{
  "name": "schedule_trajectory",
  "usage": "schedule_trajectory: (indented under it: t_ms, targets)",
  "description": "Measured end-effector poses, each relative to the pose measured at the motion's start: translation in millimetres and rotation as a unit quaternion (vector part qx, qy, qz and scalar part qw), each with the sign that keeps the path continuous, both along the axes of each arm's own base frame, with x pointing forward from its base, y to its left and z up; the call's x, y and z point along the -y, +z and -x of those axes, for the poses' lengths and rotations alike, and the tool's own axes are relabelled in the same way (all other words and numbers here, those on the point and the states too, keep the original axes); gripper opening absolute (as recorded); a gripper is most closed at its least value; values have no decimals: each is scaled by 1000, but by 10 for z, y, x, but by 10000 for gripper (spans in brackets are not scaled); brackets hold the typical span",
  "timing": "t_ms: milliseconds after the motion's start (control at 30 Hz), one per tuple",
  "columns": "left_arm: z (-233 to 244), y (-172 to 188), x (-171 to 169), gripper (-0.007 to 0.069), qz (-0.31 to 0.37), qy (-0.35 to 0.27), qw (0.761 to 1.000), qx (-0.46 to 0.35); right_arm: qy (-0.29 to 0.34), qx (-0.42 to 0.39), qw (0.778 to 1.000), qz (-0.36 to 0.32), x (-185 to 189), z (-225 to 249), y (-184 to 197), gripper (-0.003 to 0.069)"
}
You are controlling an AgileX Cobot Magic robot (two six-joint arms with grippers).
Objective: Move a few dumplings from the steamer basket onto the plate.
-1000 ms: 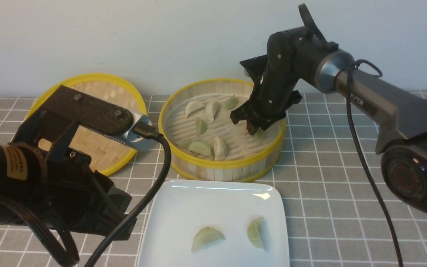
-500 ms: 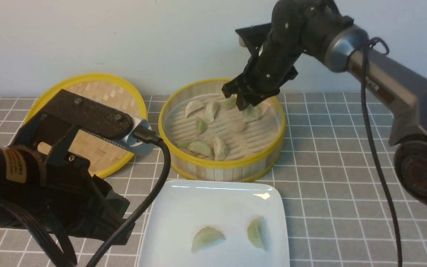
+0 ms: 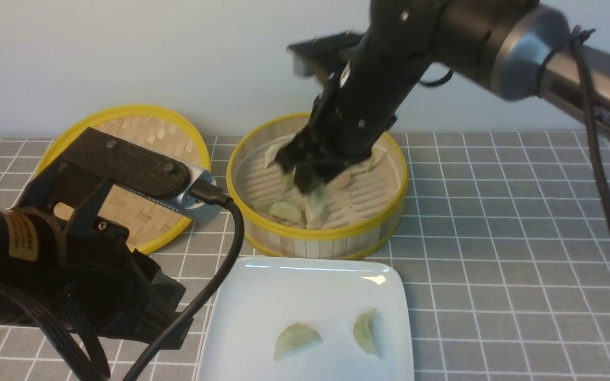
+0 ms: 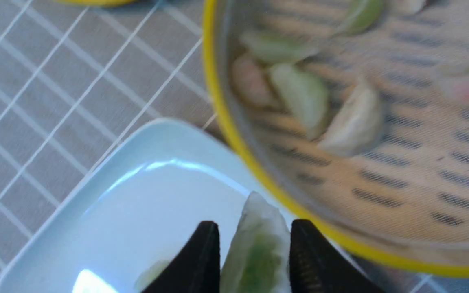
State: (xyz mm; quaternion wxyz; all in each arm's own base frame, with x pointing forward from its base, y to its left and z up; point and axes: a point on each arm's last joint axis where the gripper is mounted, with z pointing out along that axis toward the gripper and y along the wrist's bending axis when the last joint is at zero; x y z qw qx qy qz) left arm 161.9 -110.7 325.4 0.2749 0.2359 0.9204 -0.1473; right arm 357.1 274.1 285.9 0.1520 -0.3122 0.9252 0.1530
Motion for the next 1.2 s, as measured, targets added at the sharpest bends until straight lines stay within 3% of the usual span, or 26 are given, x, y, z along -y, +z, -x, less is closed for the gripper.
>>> schedule_trajectory:
  t_ms: [367, 600, 733, 933, 1033, 1200]
  targets:
    - [-1, 1, 1, -5, -3, -7, 1000, 4, 41, -90, 993, 59, -376, 264, -824, 206]
    - [-2, 1, -1, -5, -8, -14, 1000, 8, 33, -99, 992, 66, -392, 242, -938, 237]
    - [-2, 1, -1, -5, -9, -15, 1000, 9, 8, -85, 994, 67, -383, 207, -844, 348]
    - [0, -1, -3, -5, -11, -17, 1000, 8, 1, -59, 997, 49, -335, 246, -550, 382]
    - [11, -9, -8, -5, -15, -18, 1000, 2, -10, -29, 999, 18, -253, 342, -143, 353]
    - [28, -22, -16, -5, -22, -22, 999, -9, -18, 8, 1000, -19, -25, 605, 412, 224]
